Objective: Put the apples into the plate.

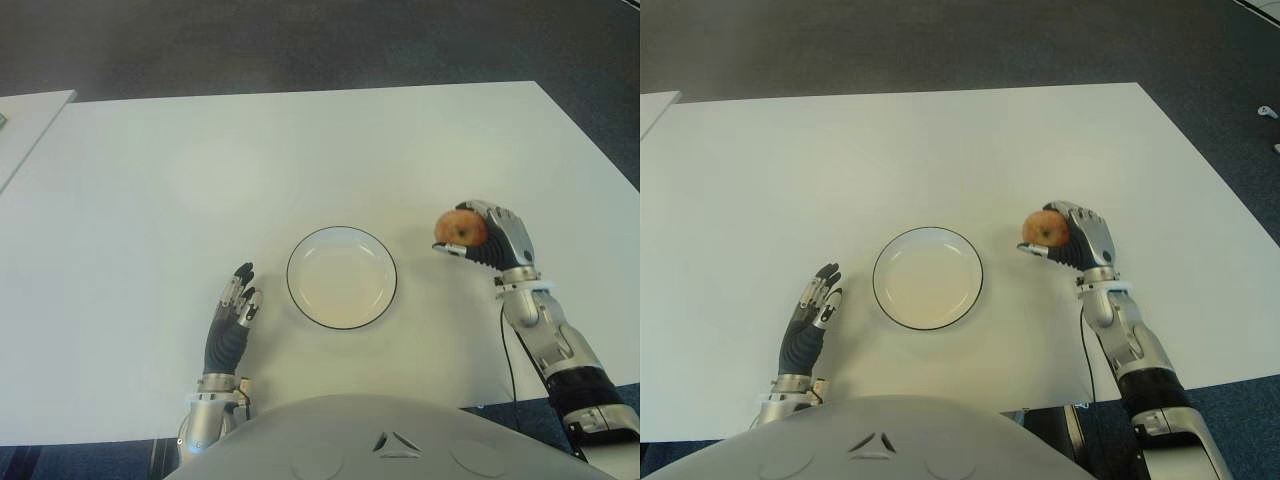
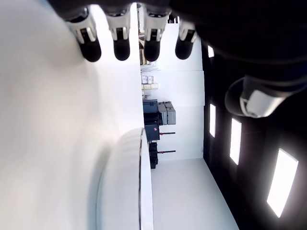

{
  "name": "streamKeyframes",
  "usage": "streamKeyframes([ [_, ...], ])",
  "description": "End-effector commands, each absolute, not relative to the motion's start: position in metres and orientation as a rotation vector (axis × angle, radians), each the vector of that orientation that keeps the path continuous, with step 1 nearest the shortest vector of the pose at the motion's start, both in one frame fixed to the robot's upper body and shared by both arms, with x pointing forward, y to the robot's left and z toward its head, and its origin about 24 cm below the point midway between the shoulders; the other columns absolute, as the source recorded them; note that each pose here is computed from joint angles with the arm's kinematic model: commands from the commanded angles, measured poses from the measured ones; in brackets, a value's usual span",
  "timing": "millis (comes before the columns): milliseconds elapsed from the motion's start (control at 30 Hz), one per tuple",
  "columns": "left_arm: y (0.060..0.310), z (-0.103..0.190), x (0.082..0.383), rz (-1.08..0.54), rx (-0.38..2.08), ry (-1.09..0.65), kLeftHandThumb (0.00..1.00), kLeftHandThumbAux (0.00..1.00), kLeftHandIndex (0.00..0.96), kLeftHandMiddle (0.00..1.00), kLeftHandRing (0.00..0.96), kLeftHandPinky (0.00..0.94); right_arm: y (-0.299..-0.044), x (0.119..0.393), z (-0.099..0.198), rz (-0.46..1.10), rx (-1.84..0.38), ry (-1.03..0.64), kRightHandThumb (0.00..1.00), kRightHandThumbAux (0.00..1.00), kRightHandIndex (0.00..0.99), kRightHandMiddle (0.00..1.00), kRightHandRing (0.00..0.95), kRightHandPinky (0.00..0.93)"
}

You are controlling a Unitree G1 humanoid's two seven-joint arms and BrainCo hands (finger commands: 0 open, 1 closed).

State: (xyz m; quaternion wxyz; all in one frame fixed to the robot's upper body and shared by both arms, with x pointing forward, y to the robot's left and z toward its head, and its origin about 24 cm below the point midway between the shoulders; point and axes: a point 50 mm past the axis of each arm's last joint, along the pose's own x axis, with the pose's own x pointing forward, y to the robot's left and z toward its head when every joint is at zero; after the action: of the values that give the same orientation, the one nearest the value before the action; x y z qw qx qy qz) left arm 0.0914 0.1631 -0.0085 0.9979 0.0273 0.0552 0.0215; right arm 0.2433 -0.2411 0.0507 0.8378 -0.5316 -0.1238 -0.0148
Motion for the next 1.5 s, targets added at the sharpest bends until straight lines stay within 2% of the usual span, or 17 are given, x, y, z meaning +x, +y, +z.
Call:
streamKeyframes([
  [33,0.160,-0.012,0.093,0.032,0.058,0.125,0.070,0.392,0.000,0.000,0.000,0.013,-0.228,0.255,0.086,-0.042,-1.143,-0.391,1.000,0.632,0.888,0.908,0.901,0.883],
  [333,0.159,-0.013,0.095,0.038,0.061,0.122,0.070,0.384,0.000,0.000,0.000,0.013,-0.200,0.255,0.112,-0.002,-1.105,-0.512,1.000,0.618,0.886,0.904,0.900,0.883],
  [433,0.157,-0.014,0.097,0.037,0.058,0.122,0.069,0.383,0.000,0.000,0.000,0.012,-0.173,0.253,0.115,0.061,-1.061,-0.573,1.000,0.615,0.886,0.902,0.898,0.883],
  [567,0.155,-0.016,0.100,0.036,0.055,0.116,0.068,0.380,0.000,0.000,0.000,0.013,-0.142,0.252,0.112,0.151,-1.055,-0.630,1.000,0.611,0.884,0.900,0.894,0.880],
  [833,0.152,-0.018,0.103,0.048,0.056,0.108,0.068,0.378,0.000,0.000,0.000,0.024,-0.112,0.247,0.097,0.264,-1.068,-0.660,1.000,0.609,0.868,0.891,0.884,0.871],
  [933,0.151,-0.018,0.103,0.041,0.056,0.104,0.067,0.377,0.000,0.000,0.000,0.028,-0.097,0.241,0.089,0.350,-1.050,-0.676,1.000,0.612,0.860,0.886,0.879,0.872],
  [1267,0.145,-0.018,0.102,0.050,0.031,0.105,0.067,0.385,0.000,0.000,0.000,0.041,-0.073,0.237,0.083,0.487,-1.036,-0.688,1.000,0.620,0.841,0.876,0.873,0.870],
  [1500,0.141,-0.018,0.102,0.066,0.012,0.129,0.061,0.401,0.000,0.000,0.000,0.045,-0.069,0.235,0.080,0.533,-1.029,-0.670,1.000,0.623,0.838,0.872,0.869,0.868],
])
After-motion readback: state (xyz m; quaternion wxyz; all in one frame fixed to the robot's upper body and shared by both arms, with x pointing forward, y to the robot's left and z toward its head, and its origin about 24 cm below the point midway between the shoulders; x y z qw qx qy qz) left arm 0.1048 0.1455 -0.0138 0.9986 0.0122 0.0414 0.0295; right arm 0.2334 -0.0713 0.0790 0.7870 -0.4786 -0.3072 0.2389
